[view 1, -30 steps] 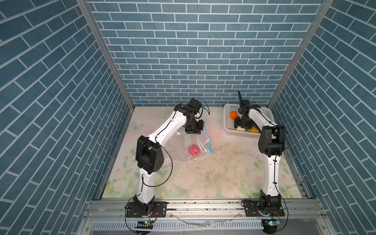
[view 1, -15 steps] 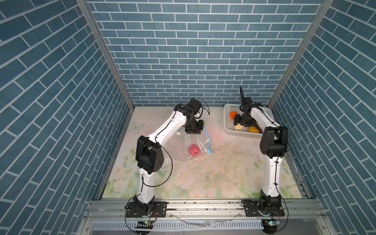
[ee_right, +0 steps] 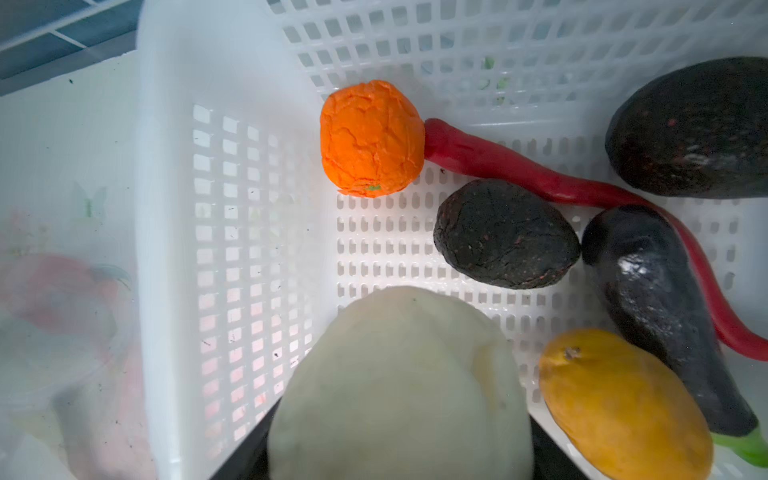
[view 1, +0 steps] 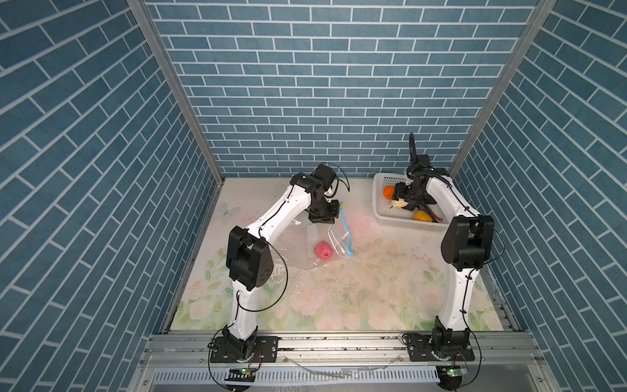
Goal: Place the food in the zip-top bag and seal the zipper
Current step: 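Lower right gripper into basket and grasp the cream pear, then lift the cream pear and carry it over the open bag mouth, then lower the pear into the bag beside the apple with right gripper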
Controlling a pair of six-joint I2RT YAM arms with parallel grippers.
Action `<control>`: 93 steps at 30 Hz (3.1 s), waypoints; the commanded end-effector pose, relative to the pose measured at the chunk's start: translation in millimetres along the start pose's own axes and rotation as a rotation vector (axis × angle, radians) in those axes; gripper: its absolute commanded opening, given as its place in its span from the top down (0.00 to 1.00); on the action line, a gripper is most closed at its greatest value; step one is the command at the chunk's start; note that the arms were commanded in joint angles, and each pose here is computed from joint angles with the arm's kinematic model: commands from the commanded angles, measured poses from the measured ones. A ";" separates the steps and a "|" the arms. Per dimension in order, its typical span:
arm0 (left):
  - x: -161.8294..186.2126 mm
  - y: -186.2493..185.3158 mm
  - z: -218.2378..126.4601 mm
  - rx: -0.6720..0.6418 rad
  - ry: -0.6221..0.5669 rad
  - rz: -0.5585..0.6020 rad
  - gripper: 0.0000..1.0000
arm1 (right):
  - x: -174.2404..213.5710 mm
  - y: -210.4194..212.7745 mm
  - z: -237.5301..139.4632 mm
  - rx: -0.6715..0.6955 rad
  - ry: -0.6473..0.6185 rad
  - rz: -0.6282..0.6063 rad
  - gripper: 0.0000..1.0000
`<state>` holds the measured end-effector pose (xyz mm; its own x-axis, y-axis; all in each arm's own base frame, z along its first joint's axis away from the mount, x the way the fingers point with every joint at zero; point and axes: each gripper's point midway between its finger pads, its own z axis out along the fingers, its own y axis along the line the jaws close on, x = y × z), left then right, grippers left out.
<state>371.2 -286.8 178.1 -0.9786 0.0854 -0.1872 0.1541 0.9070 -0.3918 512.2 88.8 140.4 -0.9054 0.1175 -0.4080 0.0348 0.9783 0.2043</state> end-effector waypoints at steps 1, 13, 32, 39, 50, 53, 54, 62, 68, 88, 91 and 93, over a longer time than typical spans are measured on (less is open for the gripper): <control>0.4 4.5 -1.1 -0.013 0.007 -0.008 1.00 | -1.2 7.8 -18.2 -0.045 -0.030 0.028 0.36; -0.7 6.7 1.8 -0.018 0.012 -0.016 1.00 | 10.4 31.7 -63.7 -0.152 -0.140 -0.023 0.39; -3.6 0.1 -3.4 0.003 0.010 -0.029 1.00 | 105.2 141.7 -95.1 -0.626 -0.398 -0.446 0.41; -3.6 -1.6 -4.6 0.013 0.006 -0.032 1.00 | 127.2 172.3 -86.4 -0.770 -0.472 -0.559 0.43; 1.0 -1.8 -8.9 0.016 0.008 -0.032 1.00 | 157.9 202.4 -63.8 -0.868 -0.425 -0.662 0.44; 1.7 -2.3 -9.9 0.021 0.008 -0.036 1.00 | 164.0 206.2 -57.5 -0.879 -0.402 -0.669 0.45; 2.1 -2.7 -10.3 0.022 0.008 -0.035 1.00 | 167.1 207.4 -55.6 -0.883 -0.393 -0.674 0.45; 2.2 -5.4 -13.7 0.033 0.001 -0.036 1.00 | 182.2 213.1 -40.9 -0.900 -0.348 -0.707 0.45; 3.3 -7.6 -17.3 0.043 -0.006 -0.037 1.00 | 187.1 214.5 -29.0 -0.885 -0.299 -0.727 0.46; 6.5 -12.9 -15.3 0.071 -0.007 -0.039 1.00 | 201.7 215.1 -6.2 -0.866 -0.216 -0.741 0.40; 6.9 -12.8 -15.0 0.070 -0.006 -0.036 1.00 | 203.8 214.4 -3.8 -0.857 -0.206 -0.743 0.39; 6.9 -12.5 -13.5 0.069 -0.004 -0.036 1.00 | 205.3 213.4 -2.1 -0.851 -0.199 -0.743 0.36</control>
<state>364.5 -292.5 182.2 -0.9865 0.0516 -0.1553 0.1167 0.8872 -0.4464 327.4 313.8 92.4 -0.5554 -0.3228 -0.7664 -0.8090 0.4231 0.4080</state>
